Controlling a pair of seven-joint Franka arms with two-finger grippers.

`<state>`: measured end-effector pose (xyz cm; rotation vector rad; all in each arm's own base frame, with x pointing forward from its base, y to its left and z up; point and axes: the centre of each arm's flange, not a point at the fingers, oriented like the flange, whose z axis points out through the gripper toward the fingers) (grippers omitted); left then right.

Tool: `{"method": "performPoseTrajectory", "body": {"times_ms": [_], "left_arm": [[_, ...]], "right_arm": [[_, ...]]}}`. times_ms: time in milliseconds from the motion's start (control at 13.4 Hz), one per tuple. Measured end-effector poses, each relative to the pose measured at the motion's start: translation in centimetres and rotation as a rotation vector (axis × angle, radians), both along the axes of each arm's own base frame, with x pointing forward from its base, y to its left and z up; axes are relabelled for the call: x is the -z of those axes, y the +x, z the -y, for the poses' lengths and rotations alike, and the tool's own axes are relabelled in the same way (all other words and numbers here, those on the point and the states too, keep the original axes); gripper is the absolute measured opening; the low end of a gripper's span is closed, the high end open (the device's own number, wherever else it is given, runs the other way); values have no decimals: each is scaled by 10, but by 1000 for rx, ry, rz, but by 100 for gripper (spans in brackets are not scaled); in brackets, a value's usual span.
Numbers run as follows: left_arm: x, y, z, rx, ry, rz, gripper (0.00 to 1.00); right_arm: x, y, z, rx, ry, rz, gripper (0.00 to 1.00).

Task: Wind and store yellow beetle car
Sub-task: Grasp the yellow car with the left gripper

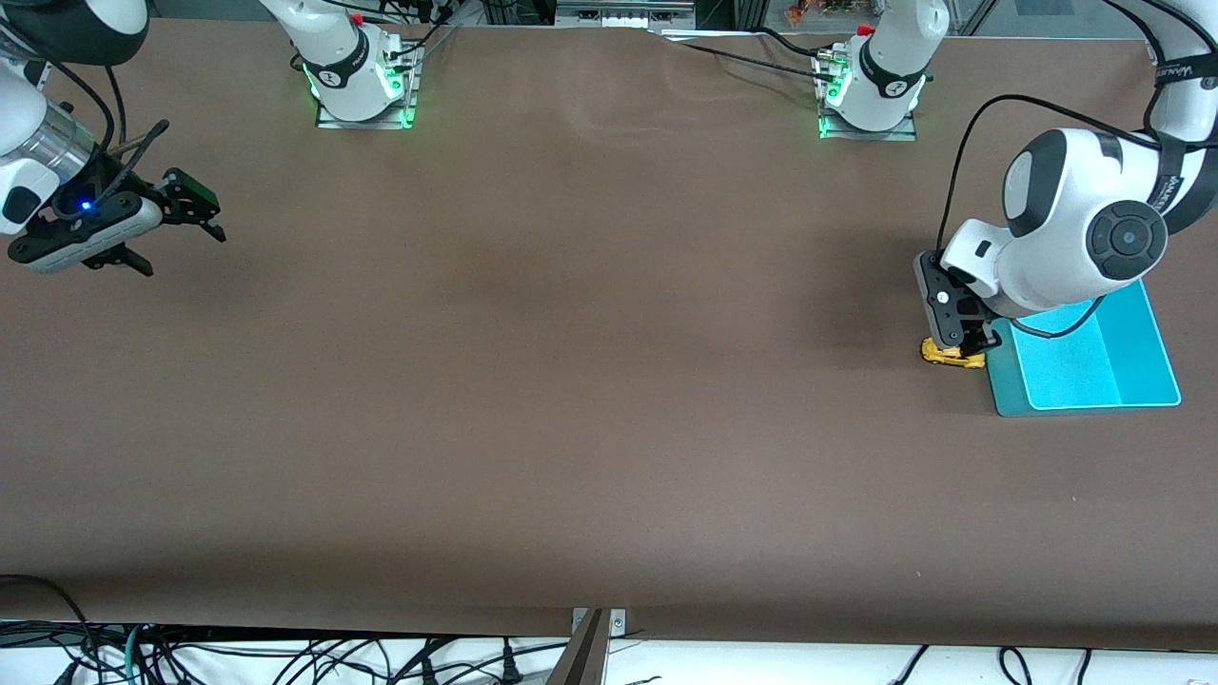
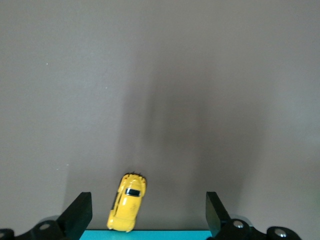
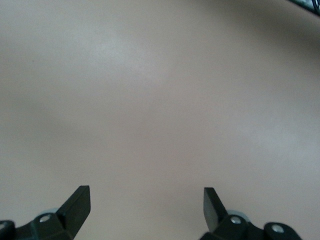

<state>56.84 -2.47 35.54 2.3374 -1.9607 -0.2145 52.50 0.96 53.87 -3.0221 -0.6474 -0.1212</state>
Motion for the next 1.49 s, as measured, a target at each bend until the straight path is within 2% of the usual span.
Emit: {"method": "performPoseTrajectory", "body": {"times_ms": [224, 373, 597, 896, 1493], "left_arm": [[20, 6, -38, 85, -21, 52, 100], [48, 13, -49, 148, -30, 82, 100], [85, 19, -47, 224, 3, 82, 100], [105, 18, -65, 259, 11, 89, 100], [143, -7, -98, 259, 13, 136, 100]], "right_arm": [[-11, -9, -9, 103, 0, -36, 100], [-15, -12, -10, 115, -1, -37, 100], [-15, -12, -10, 115, -6, -39, 100], [-14, -12, -11, 116, -7, -40, 100], [-14, -12, -12, 115, -7, -40, 100]]}}
